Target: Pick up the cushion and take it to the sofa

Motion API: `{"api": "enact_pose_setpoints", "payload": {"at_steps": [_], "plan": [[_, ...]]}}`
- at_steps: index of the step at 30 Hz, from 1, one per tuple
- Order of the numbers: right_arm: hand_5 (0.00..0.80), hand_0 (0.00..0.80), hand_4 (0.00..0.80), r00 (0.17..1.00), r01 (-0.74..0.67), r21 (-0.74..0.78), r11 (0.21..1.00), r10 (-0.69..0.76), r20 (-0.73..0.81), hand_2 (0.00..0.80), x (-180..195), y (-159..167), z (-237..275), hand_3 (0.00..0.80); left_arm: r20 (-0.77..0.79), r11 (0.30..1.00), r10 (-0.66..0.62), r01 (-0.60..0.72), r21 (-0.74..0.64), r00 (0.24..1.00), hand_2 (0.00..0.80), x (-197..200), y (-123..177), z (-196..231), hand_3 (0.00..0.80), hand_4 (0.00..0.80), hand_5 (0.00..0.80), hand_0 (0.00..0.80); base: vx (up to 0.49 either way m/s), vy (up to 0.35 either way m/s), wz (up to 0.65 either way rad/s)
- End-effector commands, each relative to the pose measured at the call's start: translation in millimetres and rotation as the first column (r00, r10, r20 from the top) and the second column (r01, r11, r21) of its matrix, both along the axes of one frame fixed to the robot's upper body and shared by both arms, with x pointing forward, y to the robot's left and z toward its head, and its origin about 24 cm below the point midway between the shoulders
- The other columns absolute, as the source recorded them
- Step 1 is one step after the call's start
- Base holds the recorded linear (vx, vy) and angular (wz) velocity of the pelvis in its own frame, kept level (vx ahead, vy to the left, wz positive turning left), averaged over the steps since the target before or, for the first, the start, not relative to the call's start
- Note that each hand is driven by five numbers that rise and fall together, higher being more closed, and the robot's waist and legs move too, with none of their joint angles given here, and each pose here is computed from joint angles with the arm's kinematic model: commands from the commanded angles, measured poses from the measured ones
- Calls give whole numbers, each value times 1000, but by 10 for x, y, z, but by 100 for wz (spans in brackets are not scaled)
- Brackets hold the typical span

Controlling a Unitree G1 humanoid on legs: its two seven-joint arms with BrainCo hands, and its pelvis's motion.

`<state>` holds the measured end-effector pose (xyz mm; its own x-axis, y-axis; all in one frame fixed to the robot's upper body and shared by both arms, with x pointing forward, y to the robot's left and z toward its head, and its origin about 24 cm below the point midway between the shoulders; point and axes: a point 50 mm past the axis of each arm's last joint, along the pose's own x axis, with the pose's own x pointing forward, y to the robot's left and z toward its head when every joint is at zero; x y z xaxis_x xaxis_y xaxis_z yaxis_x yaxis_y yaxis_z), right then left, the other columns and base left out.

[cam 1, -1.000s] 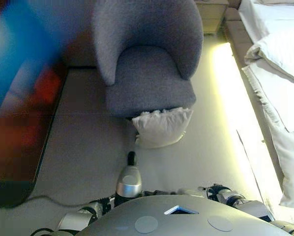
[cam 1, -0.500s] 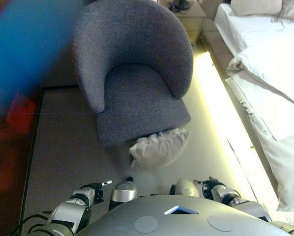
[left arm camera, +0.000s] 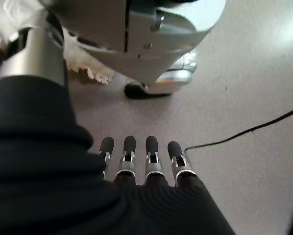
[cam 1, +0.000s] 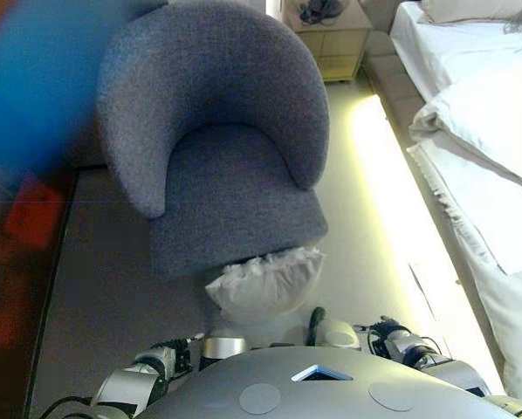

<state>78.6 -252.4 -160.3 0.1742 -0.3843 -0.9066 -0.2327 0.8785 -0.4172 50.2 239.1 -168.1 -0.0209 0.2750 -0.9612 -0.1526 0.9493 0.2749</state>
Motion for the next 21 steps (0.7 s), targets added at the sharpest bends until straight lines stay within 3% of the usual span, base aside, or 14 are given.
{"api": "enact_pose_setpoints", "payload": {"at_steps": [1,3,8,17,21], "plan": [[0,0,0,1000,11,-12,1000,-11,25,0,181,1,35,0,10,997,-40,39,61,999,0,87,86,31,0,0,0,0,-47,-44,-9],[0,0,0,998,11,-32,999,-9,64,0,246,-21,58,0,44,997,-56,53,62,997,0,156,53,30,0,0,0,0,-61,-14,4],[0,0,0,960,99,-53,994,-81,267,0,719,-89,236,0,289,991,-86,52,123,954,0,802,-33,162,0,0,0,0,-272,-2,21],[0,0,0,846,62,-192,979,50,530,0,1611,-126,756,0,539,974,-78,-52,221,839,0,1653,-18,573,0,0,0,0,-187,64,5],[0,0,0,728,60,-270,961,143,670,0,1838,-110,987,0,658,979,-55,-89,183,751,0,1942,-153,750,0,0,0,0,-161,160,7]]}}
